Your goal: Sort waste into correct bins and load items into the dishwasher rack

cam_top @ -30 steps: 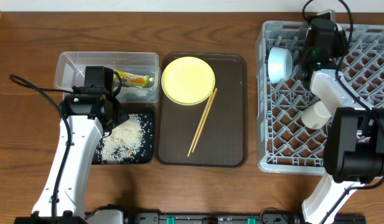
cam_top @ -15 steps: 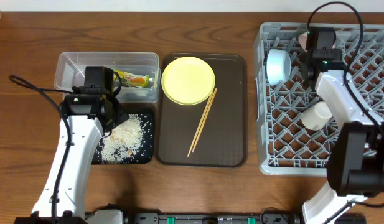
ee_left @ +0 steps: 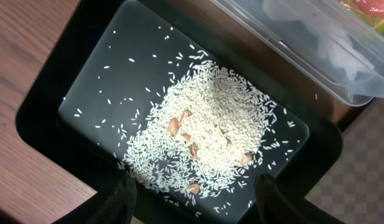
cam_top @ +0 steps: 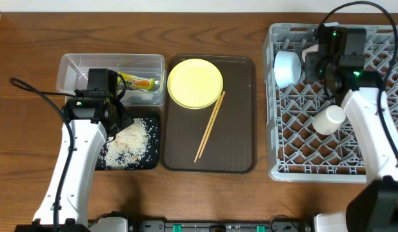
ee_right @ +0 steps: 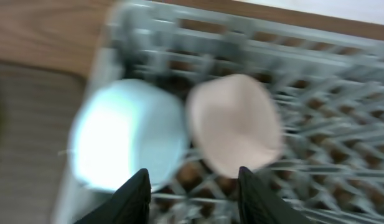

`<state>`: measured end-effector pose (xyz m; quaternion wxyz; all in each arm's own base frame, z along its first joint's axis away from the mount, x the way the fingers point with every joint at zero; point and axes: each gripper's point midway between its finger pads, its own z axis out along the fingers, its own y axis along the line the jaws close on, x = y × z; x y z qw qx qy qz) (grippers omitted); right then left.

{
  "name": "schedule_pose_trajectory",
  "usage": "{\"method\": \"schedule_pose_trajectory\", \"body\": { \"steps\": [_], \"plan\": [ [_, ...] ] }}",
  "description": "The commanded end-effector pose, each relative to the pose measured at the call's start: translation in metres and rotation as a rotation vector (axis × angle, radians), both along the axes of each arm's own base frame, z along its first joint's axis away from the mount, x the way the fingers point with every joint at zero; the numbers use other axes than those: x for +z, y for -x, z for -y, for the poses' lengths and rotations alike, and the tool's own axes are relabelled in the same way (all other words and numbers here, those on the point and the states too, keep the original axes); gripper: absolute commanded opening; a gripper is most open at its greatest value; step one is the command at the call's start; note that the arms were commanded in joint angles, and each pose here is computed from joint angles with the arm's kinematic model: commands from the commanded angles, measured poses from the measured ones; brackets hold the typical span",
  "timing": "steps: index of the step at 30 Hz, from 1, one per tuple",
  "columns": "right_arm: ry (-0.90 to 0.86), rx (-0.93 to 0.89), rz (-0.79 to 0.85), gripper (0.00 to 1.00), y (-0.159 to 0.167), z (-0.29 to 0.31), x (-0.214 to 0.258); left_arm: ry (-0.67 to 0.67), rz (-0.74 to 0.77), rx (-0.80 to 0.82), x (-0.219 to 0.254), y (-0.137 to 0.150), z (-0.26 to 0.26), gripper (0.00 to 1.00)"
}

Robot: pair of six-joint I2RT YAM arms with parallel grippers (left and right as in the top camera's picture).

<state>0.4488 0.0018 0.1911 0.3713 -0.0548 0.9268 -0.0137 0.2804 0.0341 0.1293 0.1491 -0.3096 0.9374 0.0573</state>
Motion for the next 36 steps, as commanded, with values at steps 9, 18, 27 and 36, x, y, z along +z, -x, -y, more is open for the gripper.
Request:
{"method": "schedule_pose_trajectory", "body": {
  "steps": [9,18,27,36],
  "plan": [
    [-0.390,0.398,-0.201,0.43,0.061,-0.142,-0.006,-0.017,0.018,0.015,0.006,0.000,-0.004,0.64],
    [-0.208,0.431,-0.342,0.43,0.090,-0.210,-0.059,-0.017,0.017,0.015,0.005,0.000,-0.004,0.64],
    [-0.169,0.247,-0.525,0.38,0.113,-0.247,-0.134,-0.017,0.017,0.015,0.005,0.000,-0.004,0.64],
    [-0.123,0.097,-0.569,0.36,0.119,-0.256,-0.182,-0.017,0.018,0.015,0.006,0.000,-0.004,0.64]
  ]
}}
